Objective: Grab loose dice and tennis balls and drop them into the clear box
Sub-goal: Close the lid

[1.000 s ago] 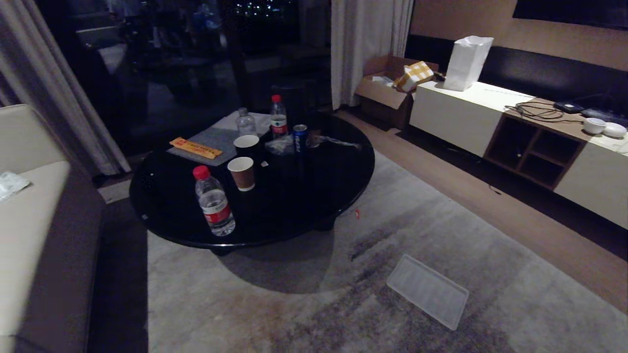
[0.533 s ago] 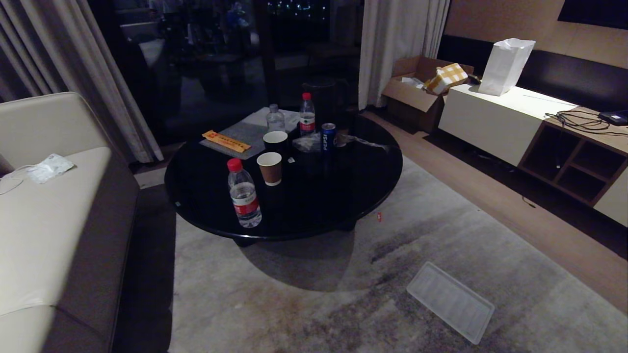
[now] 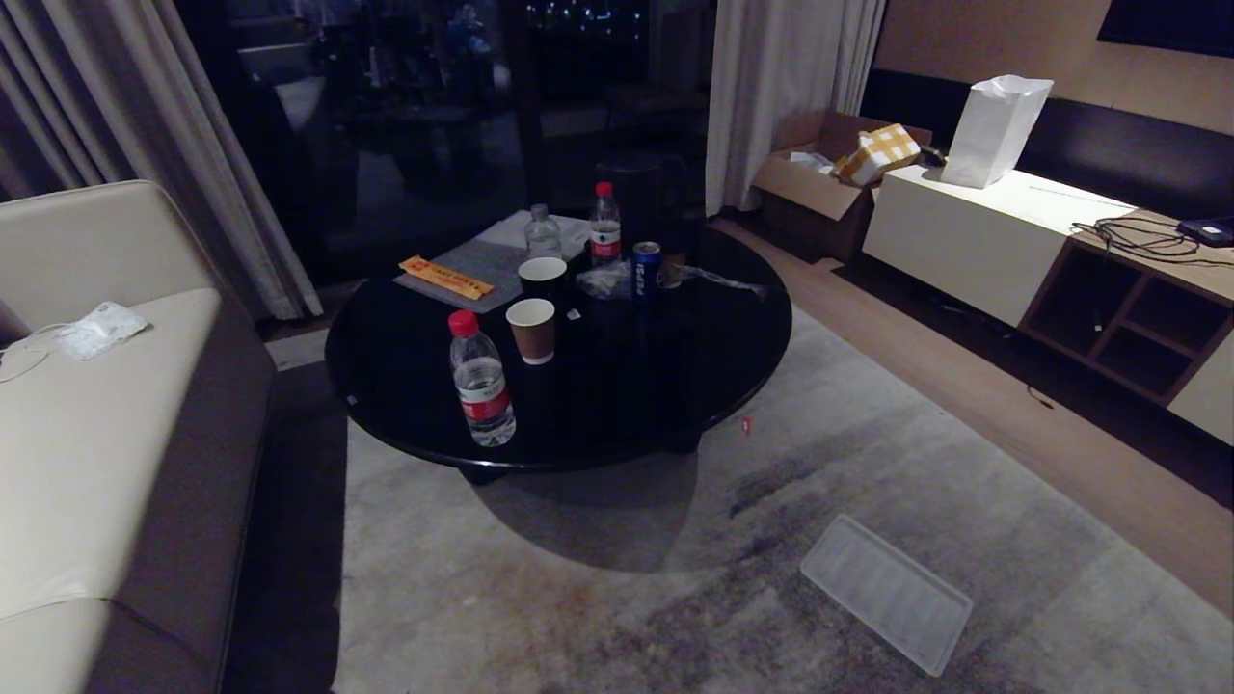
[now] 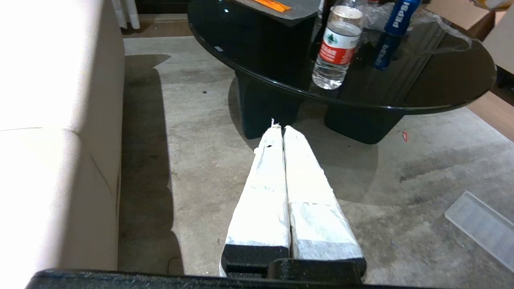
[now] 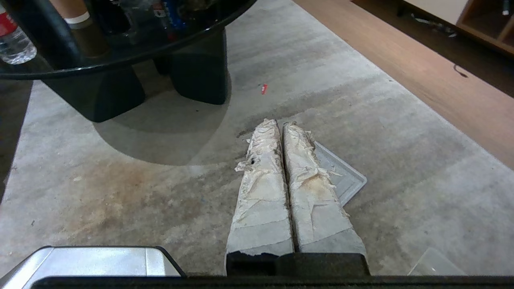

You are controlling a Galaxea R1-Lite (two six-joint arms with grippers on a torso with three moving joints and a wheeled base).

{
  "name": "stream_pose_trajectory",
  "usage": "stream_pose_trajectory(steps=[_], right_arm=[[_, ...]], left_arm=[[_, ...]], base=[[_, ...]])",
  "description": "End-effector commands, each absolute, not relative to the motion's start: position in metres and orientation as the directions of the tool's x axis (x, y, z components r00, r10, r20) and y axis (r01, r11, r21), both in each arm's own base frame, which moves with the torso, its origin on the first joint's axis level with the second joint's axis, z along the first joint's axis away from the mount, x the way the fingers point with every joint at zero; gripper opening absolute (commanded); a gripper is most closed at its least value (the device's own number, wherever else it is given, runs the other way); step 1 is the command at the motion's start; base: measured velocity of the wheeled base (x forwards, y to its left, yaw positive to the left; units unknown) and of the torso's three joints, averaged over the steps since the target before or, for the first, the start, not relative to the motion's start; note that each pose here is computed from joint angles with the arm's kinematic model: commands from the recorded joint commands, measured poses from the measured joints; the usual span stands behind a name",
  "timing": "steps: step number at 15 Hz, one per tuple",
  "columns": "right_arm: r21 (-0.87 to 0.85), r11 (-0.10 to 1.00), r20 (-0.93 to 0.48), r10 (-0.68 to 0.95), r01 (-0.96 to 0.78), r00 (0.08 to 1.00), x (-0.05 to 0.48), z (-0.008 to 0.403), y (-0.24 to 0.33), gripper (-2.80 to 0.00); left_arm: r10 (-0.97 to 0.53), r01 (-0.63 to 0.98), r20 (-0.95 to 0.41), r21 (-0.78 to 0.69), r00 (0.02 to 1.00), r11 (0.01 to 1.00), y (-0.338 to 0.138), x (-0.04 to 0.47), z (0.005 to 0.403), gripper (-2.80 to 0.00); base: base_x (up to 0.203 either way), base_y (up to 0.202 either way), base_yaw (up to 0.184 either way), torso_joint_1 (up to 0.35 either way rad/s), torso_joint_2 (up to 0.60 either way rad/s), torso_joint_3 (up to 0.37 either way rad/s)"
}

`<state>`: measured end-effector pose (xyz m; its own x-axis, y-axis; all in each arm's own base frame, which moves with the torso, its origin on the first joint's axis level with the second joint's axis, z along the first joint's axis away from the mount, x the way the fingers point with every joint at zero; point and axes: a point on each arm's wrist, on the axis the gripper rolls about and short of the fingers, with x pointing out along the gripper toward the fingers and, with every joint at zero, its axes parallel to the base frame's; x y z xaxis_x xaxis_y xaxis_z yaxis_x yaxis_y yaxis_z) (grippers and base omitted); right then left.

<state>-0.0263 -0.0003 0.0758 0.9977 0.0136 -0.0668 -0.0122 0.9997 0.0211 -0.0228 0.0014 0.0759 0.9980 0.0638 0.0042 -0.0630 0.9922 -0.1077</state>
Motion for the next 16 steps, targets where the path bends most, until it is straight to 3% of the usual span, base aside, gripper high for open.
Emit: stream_pose_trajectory(steps=[1, 13, 16], right_arm=[[0.022, 1.0, -0.069, 0.015, -0.014, 0.998, -0.0262, 0.0758, -0.0003, -2.8], [0.022, 1.0, -0.069, 0.014, -0.012, 0.998, -0.0262, 0.0758, -0.0003, -2.8], [0.022, 1.0, -0.069, 0.014, -0.013, 0.998, -0.0262, 0.0758, -0.0003, -2.8]], left_arm=[[0.064, -0.064, 0.002, -0.109, 0.998, 0.992, 0.0014, -0.0226, 0.0756, -2.8], [0.064, -0.064, 0.002, -0.109, 0.998, 0.992, 0.0014, -0.0226, 0.0756, -2.8], [0.064, -0.064, 0.003, -0.109, 0.998, 0.992, 0.0014, -0.0226, 0.0757, -2.8]], base=[[0.0, 0.0, 0.0, 0.0, 0.0, 0.0], [0.002, 0.009, -0.146, 0.002, 0.0, 0.002], [0.0, 0.002, -0.027, 0.001, 0.0, 0.001]])
